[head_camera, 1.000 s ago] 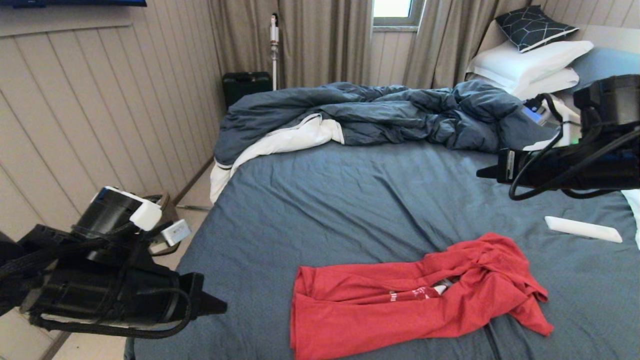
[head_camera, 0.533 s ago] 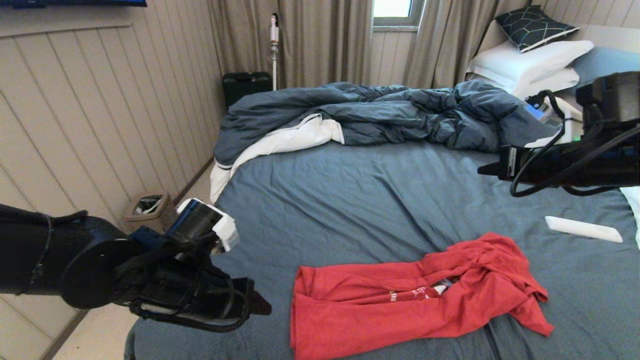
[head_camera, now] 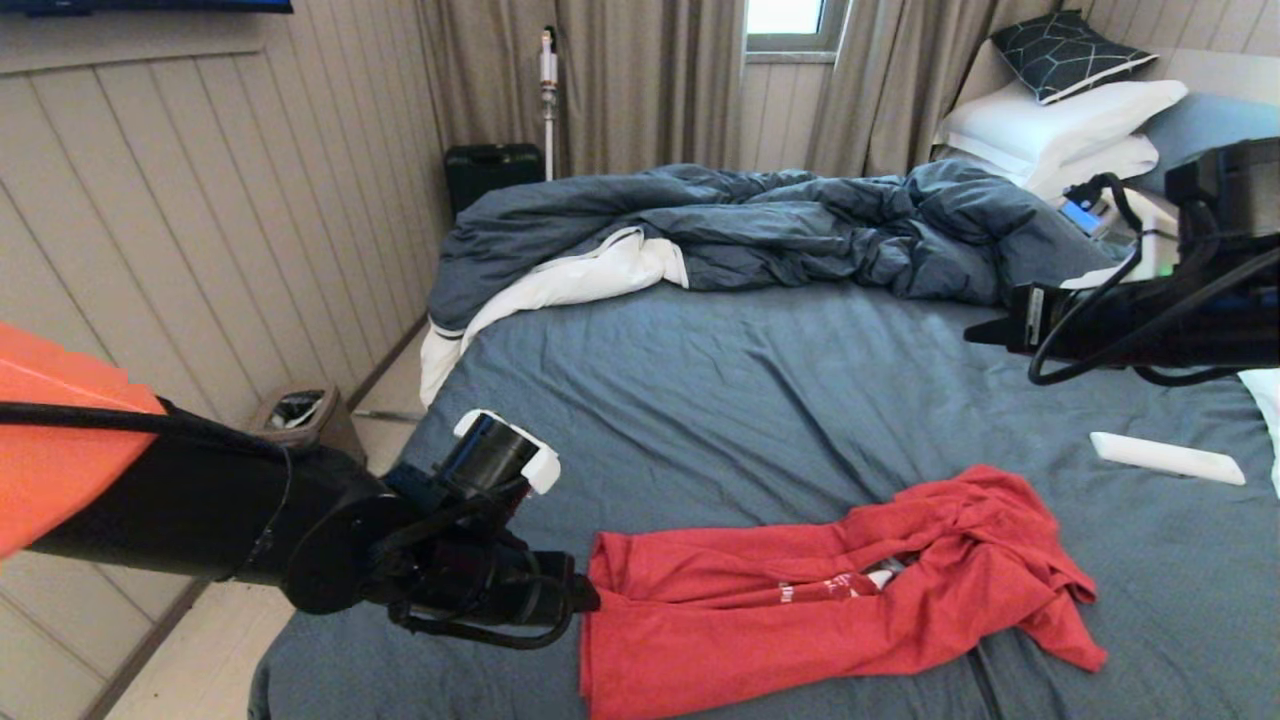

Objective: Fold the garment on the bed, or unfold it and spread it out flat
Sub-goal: Unford the red T-shirt

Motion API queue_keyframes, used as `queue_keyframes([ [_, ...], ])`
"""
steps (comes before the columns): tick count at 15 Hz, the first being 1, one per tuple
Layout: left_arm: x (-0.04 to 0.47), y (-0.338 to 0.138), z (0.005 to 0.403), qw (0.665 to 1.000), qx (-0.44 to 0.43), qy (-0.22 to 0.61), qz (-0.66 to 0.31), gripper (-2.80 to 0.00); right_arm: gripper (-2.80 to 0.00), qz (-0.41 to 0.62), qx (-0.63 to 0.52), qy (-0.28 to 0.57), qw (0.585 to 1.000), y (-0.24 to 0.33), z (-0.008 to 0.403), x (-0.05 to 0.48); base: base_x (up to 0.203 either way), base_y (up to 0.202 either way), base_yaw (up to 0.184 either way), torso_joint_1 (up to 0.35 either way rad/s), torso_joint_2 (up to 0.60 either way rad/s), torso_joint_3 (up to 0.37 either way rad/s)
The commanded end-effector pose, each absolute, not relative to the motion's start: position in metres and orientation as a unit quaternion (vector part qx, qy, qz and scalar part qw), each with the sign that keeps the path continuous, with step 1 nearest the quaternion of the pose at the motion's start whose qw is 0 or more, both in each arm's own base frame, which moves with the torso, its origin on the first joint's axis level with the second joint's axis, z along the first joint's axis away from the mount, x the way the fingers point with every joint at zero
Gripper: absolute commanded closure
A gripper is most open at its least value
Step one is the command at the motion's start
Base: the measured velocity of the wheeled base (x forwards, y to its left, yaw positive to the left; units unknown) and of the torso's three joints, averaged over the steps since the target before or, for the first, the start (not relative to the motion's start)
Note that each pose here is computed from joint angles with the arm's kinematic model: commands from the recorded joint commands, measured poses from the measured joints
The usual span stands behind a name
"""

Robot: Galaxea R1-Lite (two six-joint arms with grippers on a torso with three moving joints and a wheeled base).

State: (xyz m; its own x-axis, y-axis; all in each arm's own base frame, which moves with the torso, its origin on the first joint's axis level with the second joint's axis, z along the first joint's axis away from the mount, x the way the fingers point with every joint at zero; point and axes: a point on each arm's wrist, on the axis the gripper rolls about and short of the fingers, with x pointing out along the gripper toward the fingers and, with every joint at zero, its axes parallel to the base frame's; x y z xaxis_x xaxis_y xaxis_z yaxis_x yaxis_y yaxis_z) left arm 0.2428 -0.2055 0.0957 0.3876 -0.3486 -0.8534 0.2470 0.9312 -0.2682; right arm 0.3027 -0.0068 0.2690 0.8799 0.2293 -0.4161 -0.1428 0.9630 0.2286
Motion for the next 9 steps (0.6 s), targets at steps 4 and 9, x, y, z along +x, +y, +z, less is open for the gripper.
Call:
queue_keyframes([
  [4,0.246,-0.221,0.076,0.828,-0.024,0.535,-0.168,-2.8,0.0,0.097,0.099,0.224,0.965,-0.009,0.269,0.303,0.0,0.0,0.0,0.0,0.0,0.0],
  [9,0.246,-0.245,0.069,0.833,-0.022,0.521,-0.185,-2.8,0.0,0.09,0.1,0.224,0.965,-0.013,0.269,0.304,0.0,0.0,0.0,0.0,0.0,0.0],
])
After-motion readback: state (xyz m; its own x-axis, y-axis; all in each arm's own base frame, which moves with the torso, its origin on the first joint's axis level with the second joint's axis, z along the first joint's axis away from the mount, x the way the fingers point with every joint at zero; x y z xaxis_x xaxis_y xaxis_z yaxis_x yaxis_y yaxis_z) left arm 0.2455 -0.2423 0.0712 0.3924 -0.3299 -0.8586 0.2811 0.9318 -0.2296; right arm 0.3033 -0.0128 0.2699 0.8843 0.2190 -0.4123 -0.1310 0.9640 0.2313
